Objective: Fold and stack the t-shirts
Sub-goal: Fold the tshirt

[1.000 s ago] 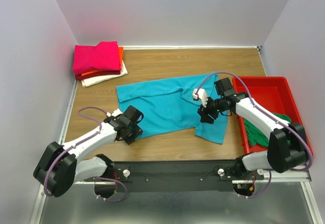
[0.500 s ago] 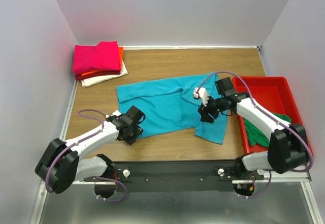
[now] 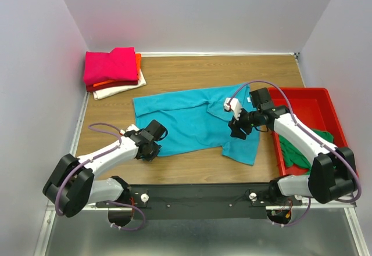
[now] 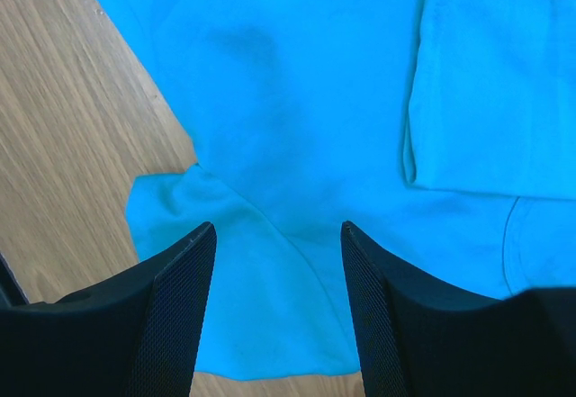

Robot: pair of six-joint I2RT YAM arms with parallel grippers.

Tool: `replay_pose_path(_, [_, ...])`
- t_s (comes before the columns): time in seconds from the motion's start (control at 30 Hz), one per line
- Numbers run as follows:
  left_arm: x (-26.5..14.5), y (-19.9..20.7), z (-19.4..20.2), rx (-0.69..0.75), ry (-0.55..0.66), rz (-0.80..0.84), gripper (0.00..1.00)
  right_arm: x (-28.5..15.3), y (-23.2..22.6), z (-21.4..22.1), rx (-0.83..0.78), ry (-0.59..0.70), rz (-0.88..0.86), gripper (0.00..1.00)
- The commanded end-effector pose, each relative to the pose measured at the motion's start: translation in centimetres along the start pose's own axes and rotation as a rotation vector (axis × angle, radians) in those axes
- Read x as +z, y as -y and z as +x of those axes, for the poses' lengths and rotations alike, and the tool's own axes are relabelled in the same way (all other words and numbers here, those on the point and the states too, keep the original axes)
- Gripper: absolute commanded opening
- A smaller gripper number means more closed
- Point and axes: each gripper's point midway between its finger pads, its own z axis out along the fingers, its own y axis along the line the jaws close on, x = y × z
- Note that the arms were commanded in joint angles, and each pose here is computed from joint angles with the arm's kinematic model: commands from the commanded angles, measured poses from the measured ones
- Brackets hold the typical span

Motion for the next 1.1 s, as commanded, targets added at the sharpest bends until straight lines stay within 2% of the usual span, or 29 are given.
replay_pose_path(0.0, [-0.4,0.2,-1.8,0.004,0.099,0.009,0.00,-0.7,-0.6,-0.4,-0.005,0.027,-0.012,0.65])
replay_pose_path(0.13, [-1.3,1.0,-2.4,0.020,0.113,0.051,0.00,-1.7,-2.1,1.8,-0.140,-0.066,-0.086,0.65])
replay_pose_path(0.2, [-1.7,1.1,-2.8,0.027,0.129,0.063,0.00,-2.9,-4.4,3.5,-0.249,-0.128,-0.205,0.65])
replay_pose_path(0.33, [-2.4,1.5,-3.1,0.034,0.137,0.099,0.00,-4.8,-8.0,7.3,-0.354,-0.233,-0.365,0.63])
replay_pose_path(0.5, [-2.8,2.1,-3.1,0.045,0.135,0.126,0.00,-5.5,-9.2,10.9,-0.540,-0.306,-0.412,0.63])
replay_pose_path(0.63, [-3.0,2.4,-3.2,0.050,0.137,0.134,0.00,-5.6,-9.4,11.6,-0.629,-0.309,-0.429,0.62])
replay_pose_path(1.07, [-2.7,2.4,-2.7,0.050,0.117,0.141,0.00,-2.3,-7.9,12.8,-0.763,-0.377,-0.447,0.59])
